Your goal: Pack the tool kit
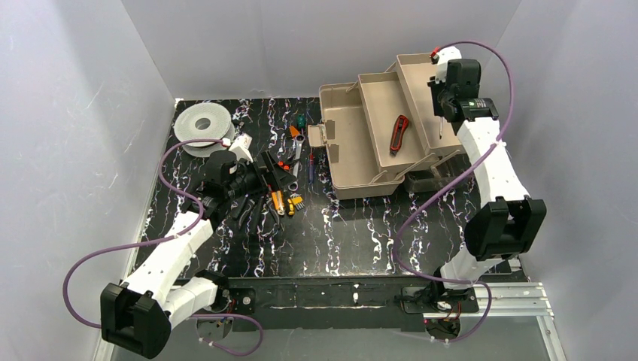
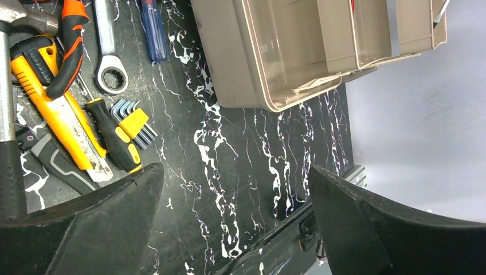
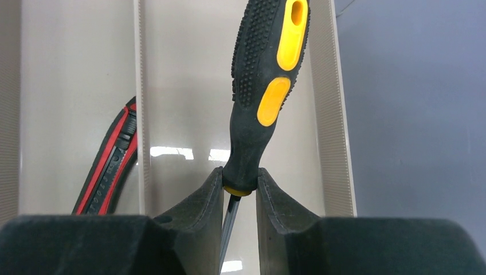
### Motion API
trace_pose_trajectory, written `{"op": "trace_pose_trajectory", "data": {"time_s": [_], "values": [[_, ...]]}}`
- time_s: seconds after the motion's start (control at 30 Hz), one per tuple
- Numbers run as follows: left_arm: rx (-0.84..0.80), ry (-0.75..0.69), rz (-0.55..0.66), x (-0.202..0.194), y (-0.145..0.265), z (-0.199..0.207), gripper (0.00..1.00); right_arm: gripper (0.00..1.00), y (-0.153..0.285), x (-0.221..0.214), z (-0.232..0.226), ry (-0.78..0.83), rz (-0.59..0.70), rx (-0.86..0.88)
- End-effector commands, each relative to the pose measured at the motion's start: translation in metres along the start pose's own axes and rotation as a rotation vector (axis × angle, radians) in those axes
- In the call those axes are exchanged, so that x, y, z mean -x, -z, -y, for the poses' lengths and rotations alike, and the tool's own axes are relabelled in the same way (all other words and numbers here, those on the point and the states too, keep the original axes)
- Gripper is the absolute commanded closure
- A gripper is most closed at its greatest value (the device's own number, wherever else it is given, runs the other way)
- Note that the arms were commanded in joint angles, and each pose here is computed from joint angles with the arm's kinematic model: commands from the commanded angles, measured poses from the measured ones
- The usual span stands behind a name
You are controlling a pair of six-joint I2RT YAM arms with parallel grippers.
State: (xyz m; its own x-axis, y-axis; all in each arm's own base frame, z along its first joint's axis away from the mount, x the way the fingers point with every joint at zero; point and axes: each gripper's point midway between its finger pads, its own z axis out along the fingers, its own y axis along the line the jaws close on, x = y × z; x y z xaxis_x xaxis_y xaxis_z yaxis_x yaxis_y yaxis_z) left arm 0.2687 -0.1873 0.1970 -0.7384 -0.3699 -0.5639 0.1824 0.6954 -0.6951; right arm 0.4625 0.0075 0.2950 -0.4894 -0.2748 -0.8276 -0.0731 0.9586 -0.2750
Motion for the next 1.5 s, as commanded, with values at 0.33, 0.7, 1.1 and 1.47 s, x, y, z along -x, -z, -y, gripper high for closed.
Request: {"op": "trace_pose_trajectory", "data": {"time_s": [0.33, 0.7, 1.1, 1.47], "values": [[0.012, 0.000, -0.001, -0.006, 0.000, -0.007, 0.04, 0.22, 0.035, 0.055, 0.022, -0.174, 0.152, -0.074], [0.022, 0.001, 0.003, -0.010, 0.002, -0.011, 0.04, 0.22, 0.111, 0.079, -0.067, -0.357, 0.312, 0.469], [0.027, 0.010, 0.002, -0.016, 0.000, -0.017, 0.04, 0.15, 0.178, 0.043, -0.175, -0.465, 0.307, 0.926], [0.214, 0.030, 0.027, -0.019, 0.006, -0.053, 0.04, 0.13, 0.164, -0.071, -0.291, -0.244, 0.056, 0.882]]}}
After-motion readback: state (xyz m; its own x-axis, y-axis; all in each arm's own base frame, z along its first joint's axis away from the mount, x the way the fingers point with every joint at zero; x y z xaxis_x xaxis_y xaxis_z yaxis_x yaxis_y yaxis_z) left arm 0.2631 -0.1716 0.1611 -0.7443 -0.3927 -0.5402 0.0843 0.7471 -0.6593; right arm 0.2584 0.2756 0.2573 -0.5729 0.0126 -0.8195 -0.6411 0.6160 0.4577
